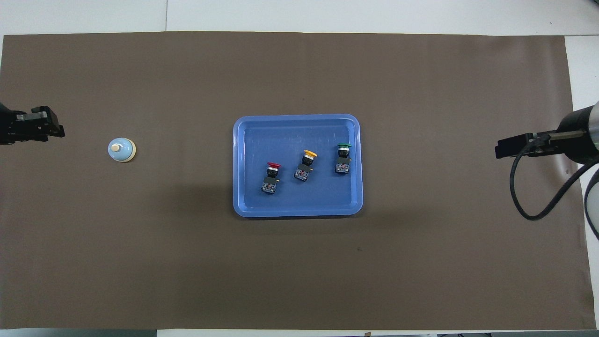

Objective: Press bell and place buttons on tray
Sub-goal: 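Press the bell again with the left gripper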

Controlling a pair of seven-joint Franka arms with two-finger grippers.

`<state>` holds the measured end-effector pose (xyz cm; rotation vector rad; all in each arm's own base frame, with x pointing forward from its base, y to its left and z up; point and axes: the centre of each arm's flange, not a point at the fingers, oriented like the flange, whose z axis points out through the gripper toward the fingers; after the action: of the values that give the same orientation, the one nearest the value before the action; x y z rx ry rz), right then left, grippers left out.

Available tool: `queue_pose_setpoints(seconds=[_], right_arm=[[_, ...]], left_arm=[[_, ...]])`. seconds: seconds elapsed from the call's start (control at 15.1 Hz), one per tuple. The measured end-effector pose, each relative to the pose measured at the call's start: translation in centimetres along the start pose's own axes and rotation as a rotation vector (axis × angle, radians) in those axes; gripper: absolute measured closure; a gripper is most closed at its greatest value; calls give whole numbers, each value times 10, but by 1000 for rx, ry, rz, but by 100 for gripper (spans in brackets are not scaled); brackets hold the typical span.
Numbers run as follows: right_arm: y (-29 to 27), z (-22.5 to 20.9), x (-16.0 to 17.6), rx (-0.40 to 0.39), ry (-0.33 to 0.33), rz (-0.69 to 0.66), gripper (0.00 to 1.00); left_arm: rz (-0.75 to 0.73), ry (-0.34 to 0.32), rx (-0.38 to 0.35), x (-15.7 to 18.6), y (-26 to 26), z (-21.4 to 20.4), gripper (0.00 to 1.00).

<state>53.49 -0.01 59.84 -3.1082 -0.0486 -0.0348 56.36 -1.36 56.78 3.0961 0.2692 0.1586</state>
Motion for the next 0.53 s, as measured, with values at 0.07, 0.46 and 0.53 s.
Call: queue_pose_setpoints(seconds=[0.07, 0.46, 0.53], right_arm=[[7, 0, -1, 0, -8, 10, 0], [15, 4, -6, 3, -55, 37, 0], [16, 4, -6, 2, -56, 45, 0]], left_arm=[[0, -5, 2, 1, -2, 21, 89], [53, -57, 9, 27, -21, 147, 99], [54, -56, 9, 27, -21, 163, 99]])
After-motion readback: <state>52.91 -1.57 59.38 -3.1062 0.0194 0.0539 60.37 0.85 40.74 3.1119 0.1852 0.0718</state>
